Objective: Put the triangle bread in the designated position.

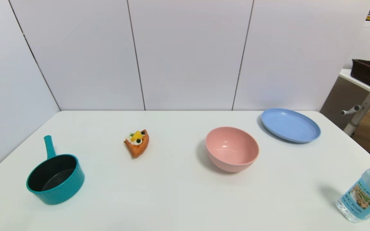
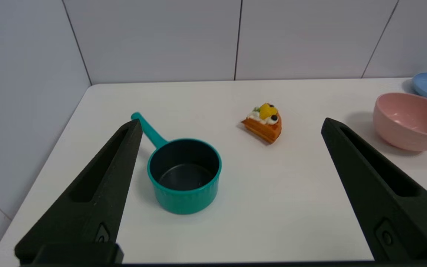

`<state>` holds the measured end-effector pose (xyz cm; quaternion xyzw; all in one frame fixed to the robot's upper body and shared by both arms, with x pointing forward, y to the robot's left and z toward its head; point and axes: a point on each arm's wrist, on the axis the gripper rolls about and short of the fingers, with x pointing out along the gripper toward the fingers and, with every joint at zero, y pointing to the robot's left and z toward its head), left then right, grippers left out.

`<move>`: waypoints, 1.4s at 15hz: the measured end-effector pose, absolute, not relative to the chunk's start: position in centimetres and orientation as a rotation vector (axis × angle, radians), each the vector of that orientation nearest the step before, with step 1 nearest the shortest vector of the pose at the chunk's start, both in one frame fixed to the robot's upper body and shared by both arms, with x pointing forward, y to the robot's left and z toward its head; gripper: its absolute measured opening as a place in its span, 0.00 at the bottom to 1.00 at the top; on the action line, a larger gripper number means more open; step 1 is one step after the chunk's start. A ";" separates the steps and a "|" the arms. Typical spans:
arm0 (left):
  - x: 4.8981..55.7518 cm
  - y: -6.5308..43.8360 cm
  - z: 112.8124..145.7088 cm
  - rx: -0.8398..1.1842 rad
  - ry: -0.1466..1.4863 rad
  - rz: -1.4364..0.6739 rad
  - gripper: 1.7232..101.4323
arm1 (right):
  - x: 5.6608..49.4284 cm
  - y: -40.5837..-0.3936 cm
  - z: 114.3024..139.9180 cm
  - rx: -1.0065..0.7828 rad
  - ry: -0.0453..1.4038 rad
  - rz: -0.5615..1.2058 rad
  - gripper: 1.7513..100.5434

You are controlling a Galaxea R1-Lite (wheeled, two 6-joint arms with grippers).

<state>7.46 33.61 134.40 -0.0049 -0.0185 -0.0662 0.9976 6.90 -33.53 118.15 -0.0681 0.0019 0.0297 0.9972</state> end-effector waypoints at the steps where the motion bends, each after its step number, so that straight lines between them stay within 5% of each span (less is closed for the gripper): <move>1: 7.7 33.6 137.1 -0.012 -0.031 -0.145 0.96 | 6.9 -33.5 118.2 -0.137 0.004 0.059 0.96; 6: 10.8 33.1 149.6 0.007 0.020 -0.167 0.96 | 6.9 -33.5 118.2 -0.136 0.004 0.059 0.96; 10: 20.1 30.8 153.6 0.120 0.179 -0.166 0.96 | 6.9 -33.5 118.2 -0.136 0.004 0.059 0.96; 13: 29.4 28.2 151.9 0.260 0.273 -0.208 0.96 | 6.9 -33.5 118.2 -0.136 0.004 0.059 0.96; 17: 39.8 25.0 144.7 0.453 0.475 -0.472 0.96 | 6.9 -33.5 118.2 -0.136 0.004 0.059 0.96; 21: 43.8 23.4 137.0 0.648 0.705 -0.859 0.96 | 6.9 -33.5 118.2 -0.137 0.004 0.059 0.96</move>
